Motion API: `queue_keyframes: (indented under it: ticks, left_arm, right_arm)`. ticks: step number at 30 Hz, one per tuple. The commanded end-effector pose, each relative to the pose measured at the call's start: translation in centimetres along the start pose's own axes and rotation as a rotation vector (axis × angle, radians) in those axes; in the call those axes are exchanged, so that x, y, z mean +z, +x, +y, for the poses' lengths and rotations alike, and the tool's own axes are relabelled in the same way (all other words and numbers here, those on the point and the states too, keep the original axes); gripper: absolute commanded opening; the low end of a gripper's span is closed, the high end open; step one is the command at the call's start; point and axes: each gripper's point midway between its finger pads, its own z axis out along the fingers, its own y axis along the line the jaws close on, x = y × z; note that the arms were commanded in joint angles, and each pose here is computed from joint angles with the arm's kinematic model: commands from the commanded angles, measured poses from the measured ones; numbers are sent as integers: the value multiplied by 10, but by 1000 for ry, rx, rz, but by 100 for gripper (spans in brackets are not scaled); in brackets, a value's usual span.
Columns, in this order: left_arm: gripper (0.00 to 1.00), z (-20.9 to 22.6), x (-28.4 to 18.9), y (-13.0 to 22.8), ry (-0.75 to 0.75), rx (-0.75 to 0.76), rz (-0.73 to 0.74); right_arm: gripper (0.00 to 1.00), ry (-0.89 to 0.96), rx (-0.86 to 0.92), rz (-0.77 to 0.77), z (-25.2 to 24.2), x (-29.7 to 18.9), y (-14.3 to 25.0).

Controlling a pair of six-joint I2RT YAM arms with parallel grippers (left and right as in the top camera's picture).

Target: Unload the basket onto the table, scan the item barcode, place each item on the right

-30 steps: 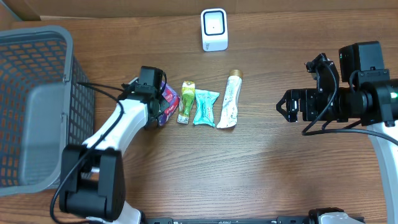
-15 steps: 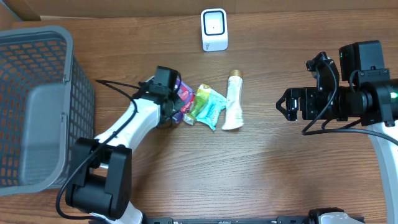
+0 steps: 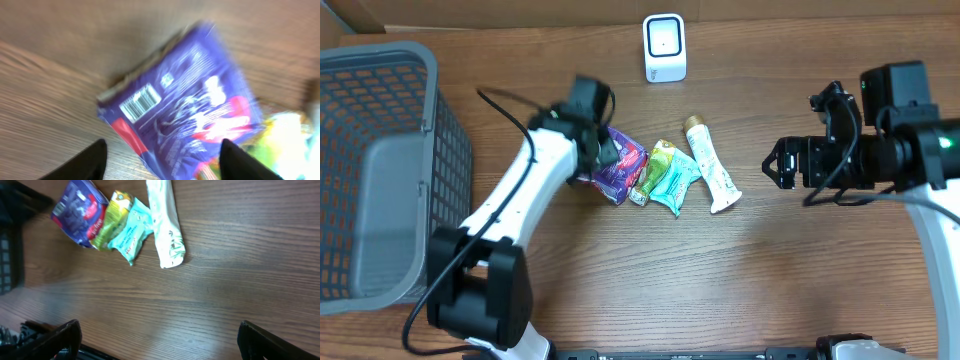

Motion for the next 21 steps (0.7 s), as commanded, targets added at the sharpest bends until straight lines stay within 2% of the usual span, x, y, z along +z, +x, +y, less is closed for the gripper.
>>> queue_keyframes:
  ticks: [1,6,10,13,17,21]
  left_arm:
    - [68,-8,-91,-54,67,119,-207]
    - [82,-22,-174,-67,182,266,-321]
    - [84,-28,-226,-71,251,398,-438]
    - [87,-21,-257,-66,262,432,-493]
    - [93,-9,-280,-55,269,426,-513]
    - [100,9,-276,-51,230,401,-479]
  right_arm:
    - [100,-10,-46,32,-1,13,-7]
    - [98,-99,-133,89,5,38,-14]
    - [94,-146,-206,121,2,63,-22]
    - [91,-154,-247,162,-6,84,-22]
    - [90,-160,-224,214,-15,111,-24]
    - [89,-210,-202,241,-17,136,-28]
